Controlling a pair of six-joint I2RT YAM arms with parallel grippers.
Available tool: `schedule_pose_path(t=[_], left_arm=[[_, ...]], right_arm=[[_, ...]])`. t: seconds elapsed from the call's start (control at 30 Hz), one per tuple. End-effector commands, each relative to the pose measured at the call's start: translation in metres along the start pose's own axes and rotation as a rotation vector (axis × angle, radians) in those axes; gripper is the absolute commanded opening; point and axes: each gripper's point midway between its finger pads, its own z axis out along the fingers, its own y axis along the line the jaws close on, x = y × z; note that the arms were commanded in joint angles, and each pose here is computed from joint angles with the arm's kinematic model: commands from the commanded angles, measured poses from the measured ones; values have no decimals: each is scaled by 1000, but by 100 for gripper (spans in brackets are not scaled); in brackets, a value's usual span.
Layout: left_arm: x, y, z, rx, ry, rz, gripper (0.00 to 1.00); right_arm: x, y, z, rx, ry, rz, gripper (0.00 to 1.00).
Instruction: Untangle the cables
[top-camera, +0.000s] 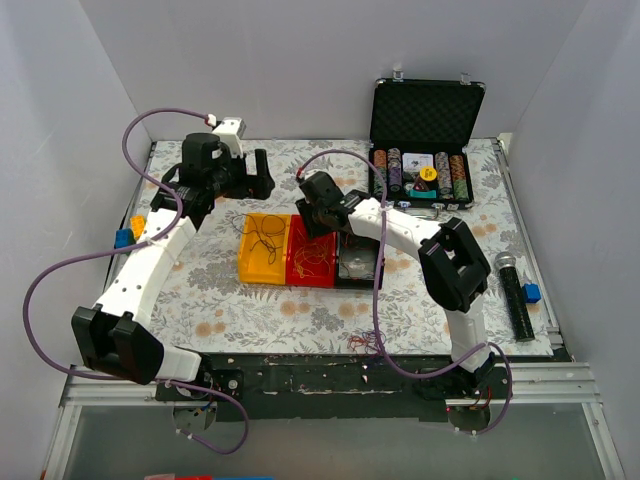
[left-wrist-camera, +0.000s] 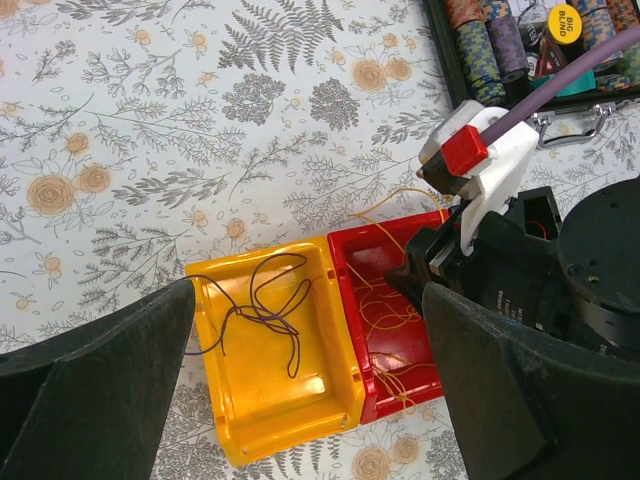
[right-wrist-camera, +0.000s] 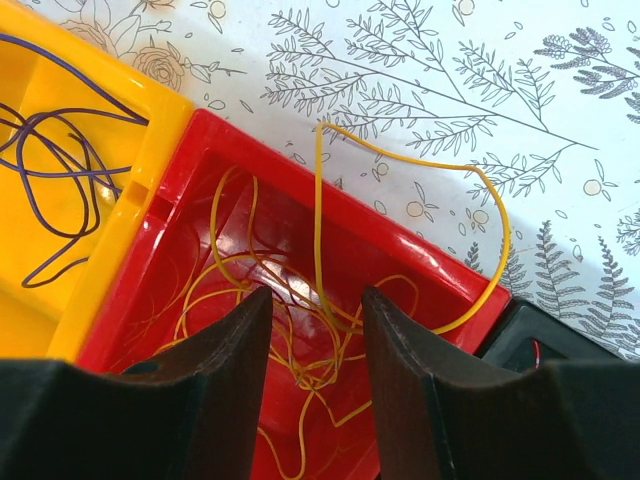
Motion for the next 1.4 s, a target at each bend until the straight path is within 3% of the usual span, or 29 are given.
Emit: schedule_pose_path(t=[0.0,0.1,0.37,0.77,1.1,1.37], left_arm=[[-6,0,-12,17,-28,13,98],[-3,1,-12,17,-28,13,98],[-3,1,-15,18,-45,16,98],[2,0,-15,26,-42,9,98],[-1,-3,-16,40,-47,-7,98],[1,-3,-15,42,-48,-11,98]], right_arm=[[-30,3,-2,10,-83,-9,47],[-28,3,2,17,-76,-17,39],[-14,16,-2,6,-77,-20,2],[28,68,-38,-50,-105,-78,1],[42,72,-48,-60,-86,-38,1],[52,96,-65,-207,-119,-129,1]])
